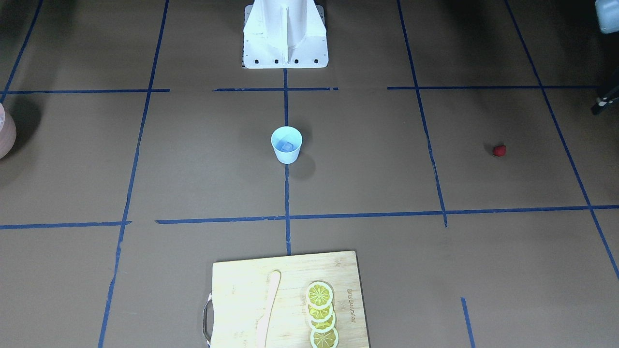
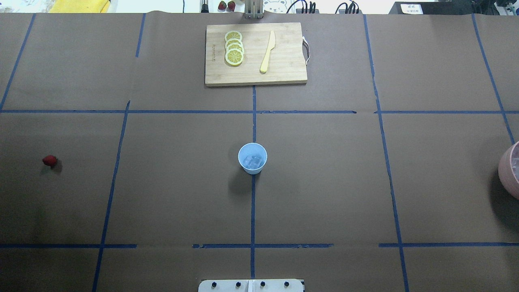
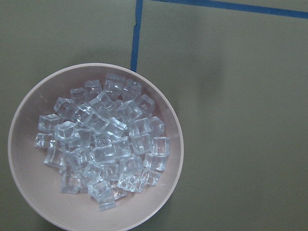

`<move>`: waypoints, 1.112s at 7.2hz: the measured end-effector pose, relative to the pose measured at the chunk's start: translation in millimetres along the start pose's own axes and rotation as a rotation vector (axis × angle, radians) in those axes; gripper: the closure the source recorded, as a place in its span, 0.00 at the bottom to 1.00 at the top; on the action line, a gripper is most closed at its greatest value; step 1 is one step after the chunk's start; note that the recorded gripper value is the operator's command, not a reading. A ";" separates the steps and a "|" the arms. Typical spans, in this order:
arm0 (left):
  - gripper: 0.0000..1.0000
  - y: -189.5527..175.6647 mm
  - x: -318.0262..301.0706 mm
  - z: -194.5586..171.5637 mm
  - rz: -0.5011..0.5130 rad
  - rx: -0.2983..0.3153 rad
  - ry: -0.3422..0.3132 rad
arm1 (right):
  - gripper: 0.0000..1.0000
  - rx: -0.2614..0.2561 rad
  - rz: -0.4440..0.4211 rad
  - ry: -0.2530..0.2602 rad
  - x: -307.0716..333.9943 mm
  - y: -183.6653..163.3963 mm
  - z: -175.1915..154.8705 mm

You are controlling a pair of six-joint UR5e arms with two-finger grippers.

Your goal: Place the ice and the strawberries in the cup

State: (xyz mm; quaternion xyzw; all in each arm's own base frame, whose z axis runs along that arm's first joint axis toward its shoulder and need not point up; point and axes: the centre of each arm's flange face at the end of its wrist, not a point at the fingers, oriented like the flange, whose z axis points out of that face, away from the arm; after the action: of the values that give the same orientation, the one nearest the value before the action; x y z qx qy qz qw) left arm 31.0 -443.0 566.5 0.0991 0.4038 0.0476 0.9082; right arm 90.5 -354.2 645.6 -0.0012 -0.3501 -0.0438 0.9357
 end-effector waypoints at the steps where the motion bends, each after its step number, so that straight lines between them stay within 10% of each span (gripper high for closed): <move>1: 0.00 2.8 21.7 20.0 -0.033 0.002 -0.006 | 0.01 0.001 0.001 0.000 -0.1 0.0 -0.1; 8: 0.00 22.6 121.6 146.3 -0.081 -0.056 -0.064 | 0.00 0.001 0.001 0.000 0.2 0.3 0.3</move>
State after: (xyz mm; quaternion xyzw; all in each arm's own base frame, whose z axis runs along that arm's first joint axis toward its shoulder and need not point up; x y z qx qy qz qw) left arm 221.0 -421.4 579.1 0.0585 0.3767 0.0189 0.9243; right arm 90.5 -353.9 645.9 -0.0011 -0.3502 -0.0433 0.9357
